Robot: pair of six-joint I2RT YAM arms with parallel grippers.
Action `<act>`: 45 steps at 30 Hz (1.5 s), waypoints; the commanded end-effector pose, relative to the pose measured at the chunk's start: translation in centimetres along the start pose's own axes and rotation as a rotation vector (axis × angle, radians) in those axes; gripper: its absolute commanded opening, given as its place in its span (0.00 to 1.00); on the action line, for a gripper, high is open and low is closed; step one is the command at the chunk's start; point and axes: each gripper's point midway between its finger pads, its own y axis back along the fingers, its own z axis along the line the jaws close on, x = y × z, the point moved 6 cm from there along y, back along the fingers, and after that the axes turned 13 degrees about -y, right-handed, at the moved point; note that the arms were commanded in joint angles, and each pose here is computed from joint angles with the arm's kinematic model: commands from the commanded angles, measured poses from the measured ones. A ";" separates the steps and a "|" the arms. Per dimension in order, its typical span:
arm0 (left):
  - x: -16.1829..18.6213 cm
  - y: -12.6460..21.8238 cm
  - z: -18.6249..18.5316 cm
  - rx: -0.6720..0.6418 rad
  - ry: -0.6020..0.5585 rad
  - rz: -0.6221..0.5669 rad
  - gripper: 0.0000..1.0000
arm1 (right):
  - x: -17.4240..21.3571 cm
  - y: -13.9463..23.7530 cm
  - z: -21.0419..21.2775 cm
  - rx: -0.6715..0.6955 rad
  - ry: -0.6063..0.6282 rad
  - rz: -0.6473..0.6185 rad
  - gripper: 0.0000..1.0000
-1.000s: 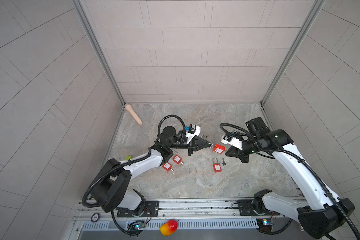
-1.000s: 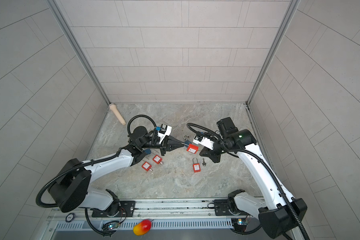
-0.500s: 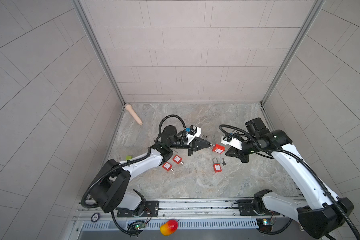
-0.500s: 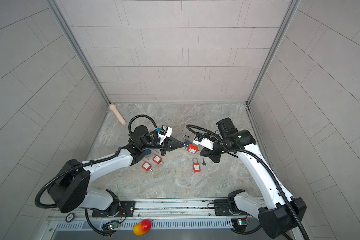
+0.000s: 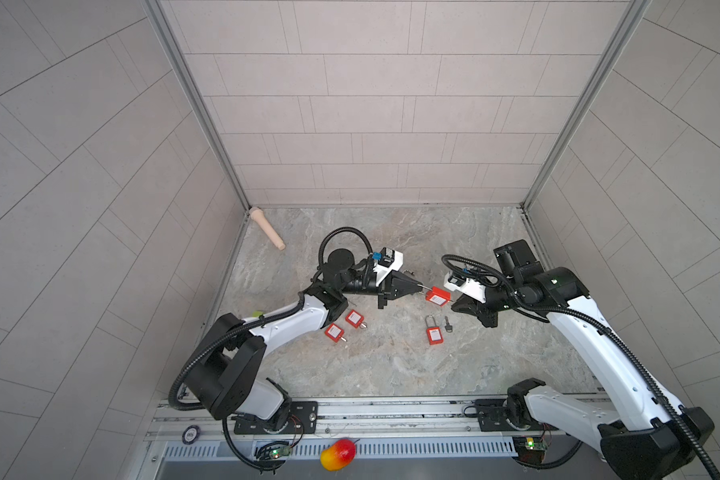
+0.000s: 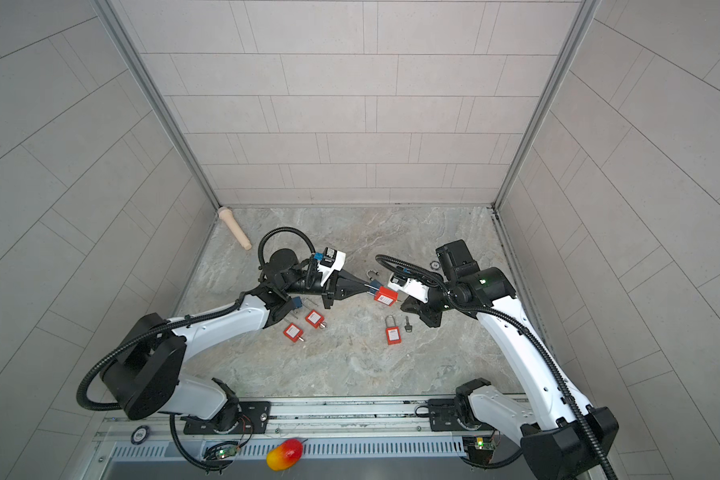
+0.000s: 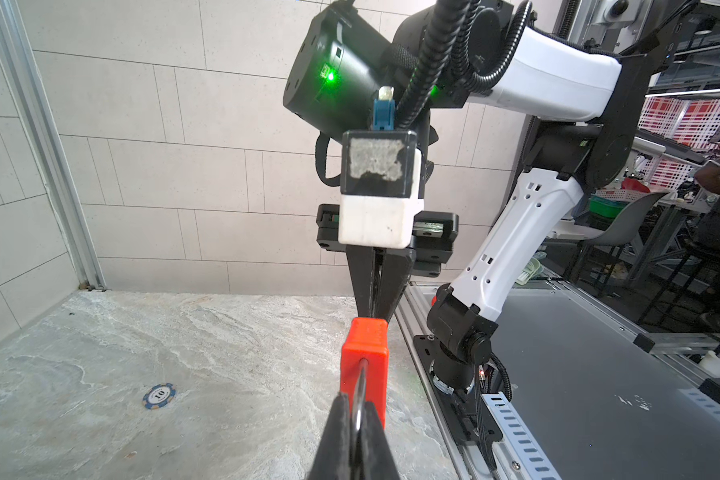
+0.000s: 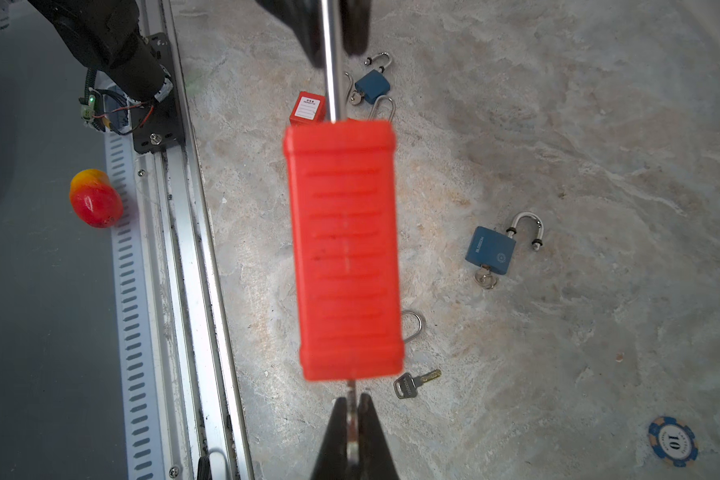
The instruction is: Lock with the key
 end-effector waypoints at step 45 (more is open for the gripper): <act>4.9 3.2 -3.1 0.171 0.399 0.527 0.00 | 3.0 0.2 -3.0 0.479 -0.411 -0.174 0.00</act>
